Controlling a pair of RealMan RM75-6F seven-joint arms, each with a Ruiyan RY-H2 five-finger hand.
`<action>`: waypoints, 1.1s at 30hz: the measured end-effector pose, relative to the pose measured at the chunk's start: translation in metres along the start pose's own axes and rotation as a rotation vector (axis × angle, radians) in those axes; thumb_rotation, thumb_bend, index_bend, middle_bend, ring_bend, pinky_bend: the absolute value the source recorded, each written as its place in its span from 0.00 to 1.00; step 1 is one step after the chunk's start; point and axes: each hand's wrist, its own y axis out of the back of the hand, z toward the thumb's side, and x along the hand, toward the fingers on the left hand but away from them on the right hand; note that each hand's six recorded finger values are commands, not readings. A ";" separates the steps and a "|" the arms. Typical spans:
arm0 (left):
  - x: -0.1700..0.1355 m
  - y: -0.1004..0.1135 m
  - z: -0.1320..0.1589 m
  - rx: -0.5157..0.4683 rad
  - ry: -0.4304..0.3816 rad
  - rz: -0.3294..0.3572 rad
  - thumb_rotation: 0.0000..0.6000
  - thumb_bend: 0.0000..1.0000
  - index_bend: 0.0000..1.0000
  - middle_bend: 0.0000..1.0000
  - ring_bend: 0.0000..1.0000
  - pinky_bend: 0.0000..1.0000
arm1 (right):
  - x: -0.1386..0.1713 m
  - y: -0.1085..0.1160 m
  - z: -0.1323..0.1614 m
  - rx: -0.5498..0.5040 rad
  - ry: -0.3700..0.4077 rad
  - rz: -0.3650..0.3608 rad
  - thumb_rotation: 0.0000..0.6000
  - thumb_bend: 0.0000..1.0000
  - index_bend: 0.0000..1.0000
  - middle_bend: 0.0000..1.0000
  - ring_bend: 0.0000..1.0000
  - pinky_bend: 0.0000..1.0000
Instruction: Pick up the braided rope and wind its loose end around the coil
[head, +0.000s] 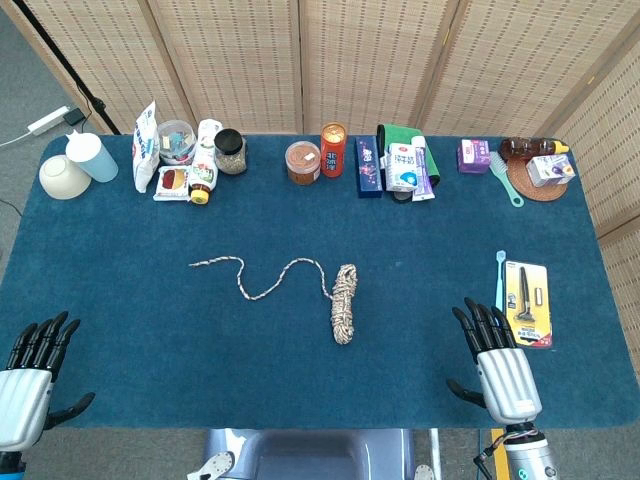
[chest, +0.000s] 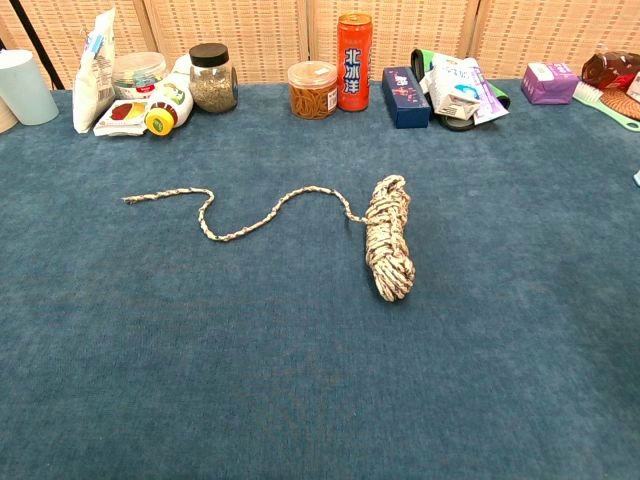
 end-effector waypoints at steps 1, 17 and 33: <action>0.000 0.000 0.000 0.000 0.000 0.000 1.00 0.12 0.00 0.00 0.00 0.00 | 0.000 0.000 0.000 0.001 0.000 0.000 1.00 0.00 0.00 0.00 0.00 0.00; 0.007 -0.006 -0.002 -0.004 0.003 -0.028 1.00 0.12 0.00 0.00 0.00 0.00 | -0.002 -0.004 0.000 0.005 -0.006 0.011 1.00 0.00 0.00 0.00 0.00 0.00; 0.042 -0.005 -0.002 -0.044 -0.022 -0.016 1.00 0.17 0.09 0.00 0.00 0.00 | -0.003 -0.001 -0.005 -0.038 -0.010 0.026 1.00 0.00 0.00 0.00 0.00 0.00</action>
